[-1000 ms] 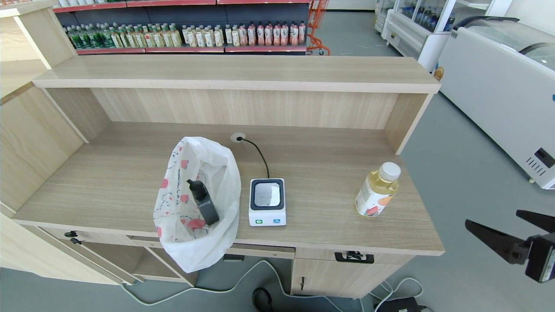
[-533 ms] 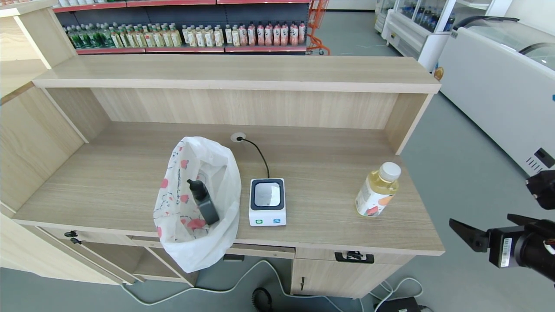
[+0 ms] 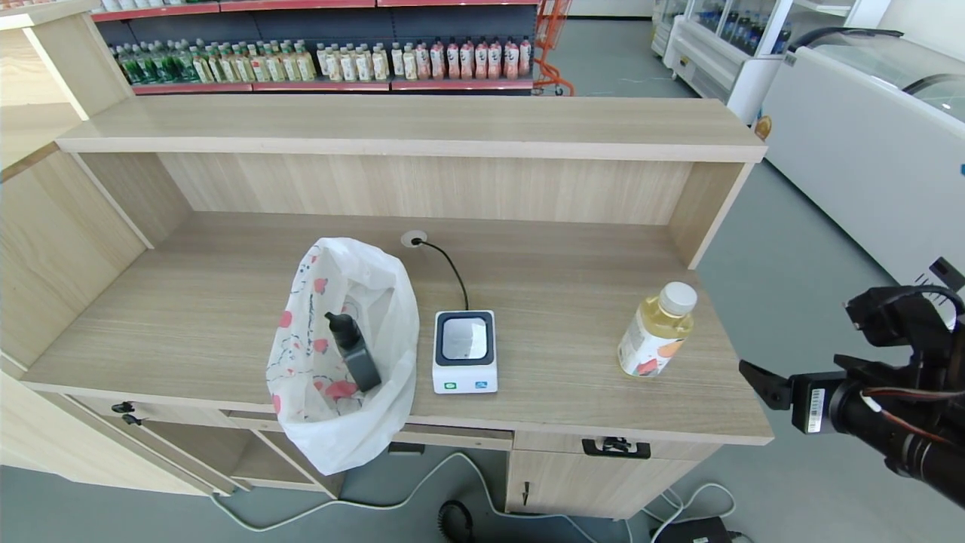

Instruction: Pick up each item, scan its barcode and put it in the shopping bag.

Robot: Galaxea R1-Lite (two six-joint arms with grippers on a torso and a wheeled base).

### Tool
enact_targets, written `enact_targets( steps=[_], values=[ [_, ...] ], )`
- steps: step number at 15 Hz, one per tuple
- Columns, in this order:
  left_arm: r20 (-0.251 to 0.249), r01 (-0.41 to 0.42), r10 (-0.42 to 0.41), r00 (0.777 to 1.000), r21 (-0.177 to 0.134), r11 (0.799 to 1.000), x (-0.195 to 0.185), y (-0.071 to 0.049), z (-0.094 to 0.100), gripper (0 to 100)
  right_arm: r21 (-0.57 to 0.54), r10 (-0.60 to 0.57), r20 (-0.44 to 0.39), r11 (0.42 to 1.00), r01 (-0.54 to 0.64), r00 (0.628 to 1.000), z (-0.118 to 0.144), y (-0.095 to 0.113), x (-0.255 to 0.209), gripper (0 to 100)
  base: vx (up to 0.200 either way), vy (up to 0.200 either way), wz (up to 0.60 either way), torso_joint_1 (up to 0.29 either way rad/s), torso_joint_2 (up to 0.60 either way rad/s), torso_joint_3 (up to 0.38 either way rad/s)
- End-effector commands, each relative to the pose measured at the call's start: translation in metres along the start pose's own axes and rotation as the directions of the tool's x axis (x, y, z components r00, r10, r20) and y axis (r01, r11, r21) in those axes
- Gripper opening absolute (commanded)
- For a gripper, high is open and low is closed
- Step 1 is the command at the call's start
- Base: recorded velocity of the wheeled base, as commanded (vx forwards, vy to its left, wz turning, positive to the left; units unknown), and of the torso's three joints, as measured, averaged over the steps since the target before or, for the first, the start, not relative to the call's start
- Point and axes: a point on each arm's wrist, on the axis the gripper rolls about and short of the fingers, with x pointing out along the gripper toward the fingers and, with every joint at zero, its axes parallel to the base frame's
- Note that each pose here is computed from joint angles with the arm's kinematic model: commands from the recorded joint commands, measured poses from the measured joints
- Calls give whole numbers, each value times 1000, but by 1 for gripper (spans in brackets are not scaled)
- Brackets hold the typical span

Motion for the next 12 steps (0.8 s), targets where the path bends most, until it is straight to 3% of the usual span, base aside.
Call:
enact_targets(
  steps=[1, 12],
  values=[
    [2, 0, 0, 1000, 0, 1000, 0, 0, 0, 100, -14, 3, -41, 1000, -3, 999, -10, 6, 16, 100, 0, 0, 0, 0, 0, 0],
    [0, 0, 0, 1000, 0, 1000, 0, 0, 0, 100, -26, 29, 36, 999, -28, 999, -19, 27, 56, 100, 0, 0, 0, 0, 0, 0]
  ],
)
